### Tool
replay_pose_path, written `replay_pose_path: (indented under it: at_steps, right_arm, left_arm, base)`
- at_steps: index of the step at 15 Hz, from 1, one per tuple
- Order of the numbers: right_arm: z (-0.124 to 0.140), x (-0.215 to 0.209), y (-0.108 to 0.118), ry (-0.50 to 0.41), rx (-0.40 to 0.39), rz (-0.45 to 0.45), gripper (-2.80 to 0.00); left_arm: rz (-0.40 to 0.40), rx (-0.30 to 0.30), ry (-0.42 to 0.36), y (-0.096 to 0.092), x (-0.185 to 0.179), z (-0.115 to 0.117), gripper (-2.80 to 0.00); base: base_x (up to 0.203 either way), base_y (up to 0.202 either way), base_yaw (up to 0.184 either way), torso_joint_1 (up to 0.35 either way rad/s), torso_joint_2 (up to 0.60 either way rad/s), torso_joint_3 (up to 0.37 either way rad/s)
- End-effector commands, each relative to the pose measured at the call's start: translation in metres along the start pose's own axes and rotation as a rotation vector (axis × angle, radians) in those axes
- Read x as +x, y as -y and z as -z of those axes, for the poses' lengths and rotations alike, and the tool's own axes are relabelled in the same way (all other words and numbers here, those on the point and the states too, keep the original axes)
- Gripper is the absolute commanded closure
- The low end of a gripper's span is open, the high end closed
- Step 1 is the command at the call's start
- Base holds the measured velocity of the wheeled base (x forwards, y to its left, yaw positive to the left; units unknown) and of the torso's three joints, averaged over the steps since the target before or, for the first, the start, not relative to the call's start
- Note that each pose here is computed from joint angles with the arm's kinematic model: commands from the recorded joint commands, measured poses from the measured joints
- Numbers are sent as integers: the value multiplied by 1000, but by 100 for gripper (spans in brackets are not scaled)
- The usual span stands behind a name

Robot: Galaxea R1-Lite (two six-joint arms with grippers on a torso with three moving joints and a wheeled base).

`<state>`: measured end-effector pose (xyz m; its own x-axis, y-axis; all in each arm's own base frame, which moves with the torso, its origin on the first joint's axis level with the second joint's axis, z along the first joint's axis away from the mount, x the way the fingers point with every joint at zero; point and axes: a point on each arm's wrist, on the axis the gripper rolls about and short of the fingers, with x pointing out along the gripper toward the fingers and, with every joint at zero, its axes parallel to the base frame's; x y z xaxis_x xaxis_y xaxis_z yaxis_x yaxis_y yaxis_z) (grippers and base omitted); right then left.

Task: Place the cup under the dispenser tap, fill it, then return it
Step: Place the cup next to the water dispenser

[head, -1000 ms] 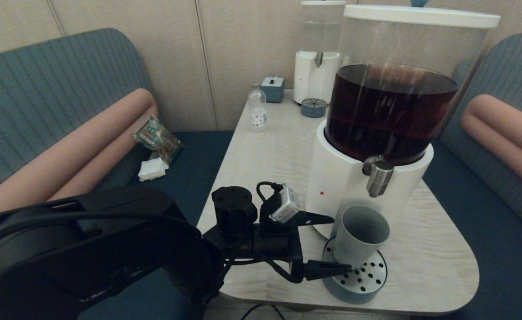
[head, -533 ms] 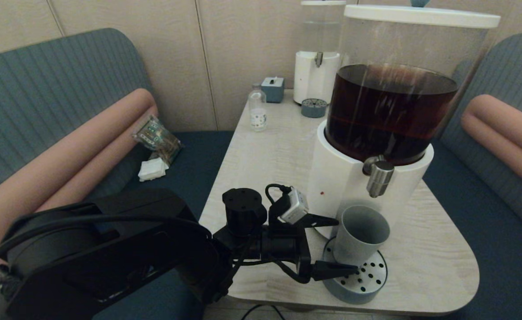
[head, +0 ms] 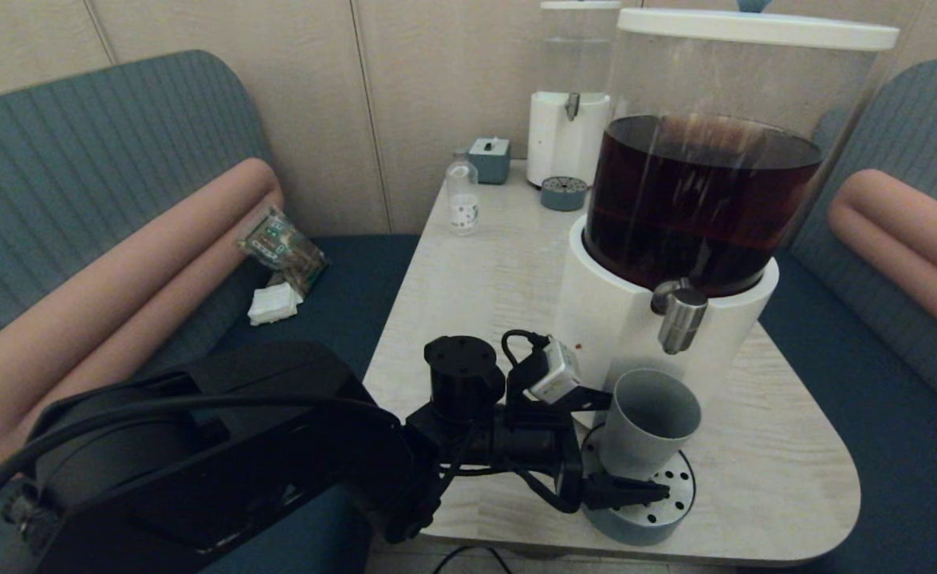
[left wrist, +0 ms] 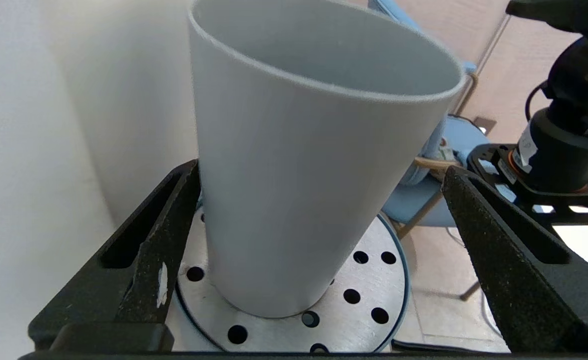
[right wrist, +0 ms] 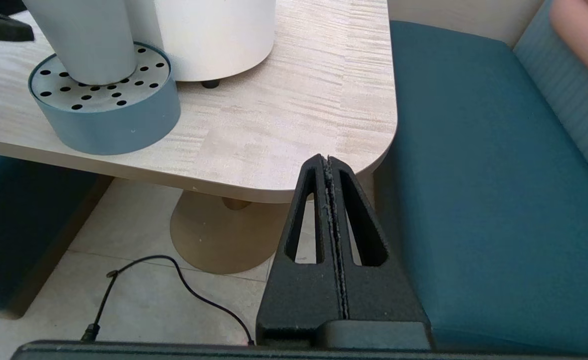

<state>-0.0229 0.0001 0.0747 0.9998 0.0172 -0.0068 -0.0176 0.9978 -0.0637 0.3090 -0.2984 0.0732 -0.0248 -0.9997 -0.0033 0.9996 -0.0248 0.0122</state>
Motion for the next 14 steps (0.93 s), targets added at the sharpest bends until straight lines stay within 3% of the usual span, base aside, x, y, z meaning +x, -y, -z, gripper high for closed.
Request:
replay_pose_path:
  at_steps: [1,14]
  right_arm:
    - [0,0,0,0,-1,-1,0]
    - [0,0,0,-1,-1,-1,0]
  left_arm:
    - [9,-11,-10,0,2,4,-280]
    - [-13,-26,-26,-8,18,6,-280]
  base:
    - [0,0,0,0,0,0]
    - [0,0,0,0,0,0]
